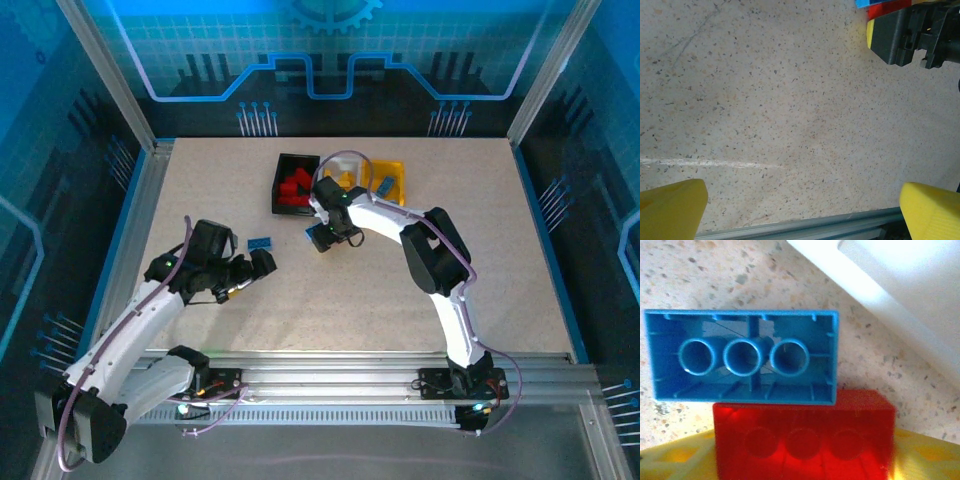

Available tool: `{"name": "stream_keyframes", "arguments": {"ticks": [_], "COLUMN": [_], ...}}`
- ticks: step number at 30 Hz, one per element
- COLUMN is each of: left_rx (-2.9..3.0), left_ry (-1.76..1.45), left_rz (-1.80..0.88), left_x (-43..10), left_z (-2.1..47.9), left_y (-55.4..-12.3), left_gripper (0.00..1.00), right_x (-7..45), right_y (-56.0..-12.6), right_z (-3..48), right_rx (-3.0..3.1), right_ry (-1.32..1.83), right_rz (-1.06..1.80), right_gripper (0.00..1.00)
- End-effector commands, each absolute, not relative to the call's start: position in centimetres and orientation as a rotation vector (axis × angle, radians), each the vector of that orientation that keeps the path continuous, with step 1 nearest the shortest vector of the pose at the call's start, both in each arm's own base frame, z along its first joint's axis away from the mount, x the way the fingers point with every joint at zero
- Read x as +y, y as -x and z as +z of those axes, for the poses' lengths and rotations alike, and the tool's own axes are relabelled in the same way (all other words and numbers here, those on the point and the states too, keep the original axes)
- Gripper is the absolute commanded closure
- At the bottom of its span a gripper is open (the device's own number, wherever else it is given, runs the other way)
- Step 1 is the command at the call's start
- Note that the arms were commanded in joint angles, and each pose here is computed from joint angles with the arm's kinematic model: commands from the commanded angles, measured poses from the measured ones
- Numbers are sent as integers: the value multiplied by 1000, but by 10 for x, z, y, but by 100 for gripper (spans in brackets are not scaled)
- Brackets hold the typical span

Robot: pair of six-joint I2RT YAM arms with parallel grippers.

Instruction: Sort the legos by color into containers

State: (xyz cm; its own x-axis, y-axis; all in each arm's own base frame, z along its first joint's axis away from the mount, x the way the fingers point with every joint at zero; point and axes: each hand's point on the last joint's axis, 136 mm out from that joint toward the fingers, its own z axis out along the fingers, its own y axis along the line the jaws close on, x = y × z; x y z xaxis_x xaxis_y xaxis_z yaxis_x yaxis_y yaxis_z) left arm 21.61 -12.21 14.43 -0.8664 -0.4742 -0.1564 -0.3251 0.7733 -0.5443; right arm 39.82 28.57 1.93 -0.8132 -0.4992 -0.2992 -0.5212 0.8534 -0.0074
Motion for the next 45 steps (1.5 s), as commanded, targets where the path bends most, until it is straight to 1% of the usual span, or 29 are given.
{"name": "stream_keyframes", "arguments": {"ticks": [1, 3, 9, 14, 18, 22, 28, 31, 33, 39, 45], "left_rx": [2678, 2674, 2667, 2680, 2700, 2718, 2743, 2757, 2768, 2763, 2769], "left_ry": [668, 678, 671, 661, 670, 662, 631, 639, 658, 689, 728], "left_rz": [-745, -748, -742, -721, -727, -733, -716, -666, -637, -604, -577], "left_x": [-119, -119, -118, -118, -121, -124, -122, -115, -110, -99, -91], "left_z": [139, 137, 136, 131, 126, 123, 127, 127, 127, 134, 134], "left_y": [-213, -214, -216, -219, -221, -224, -225, -221, -218, -214, -214], "left_gripper": [1, 1, 1, 1, 1, 1, 1, 1, 1, 1, 1], "right_x": [281, 280, 276, 276, 290, 310, 342, 352, 356, 355, 352], "right_y": [-395, -394, -385, -376, -381, -407, -462, -487, -502, -531, -537], "right_z": [32, 36, 60, 99, 134, 155, 165, 159, 143, 129, 123], "right_rx": [2698, 2680, 2653, 2643, 2599, 2574, 2536, 2536, 2565, 2558, 2557], "right_ry": [758, 750, 727, 593, 534, 445, 379, 358, 323, 229, 201], "right_rz": [71, 83, 153, 387, 584, 747, 832, 824, 819, 833, 845], "right_gripper": [37, 39, 39, 39, 38, 38, 38, 38, 36, 36, 35]}}
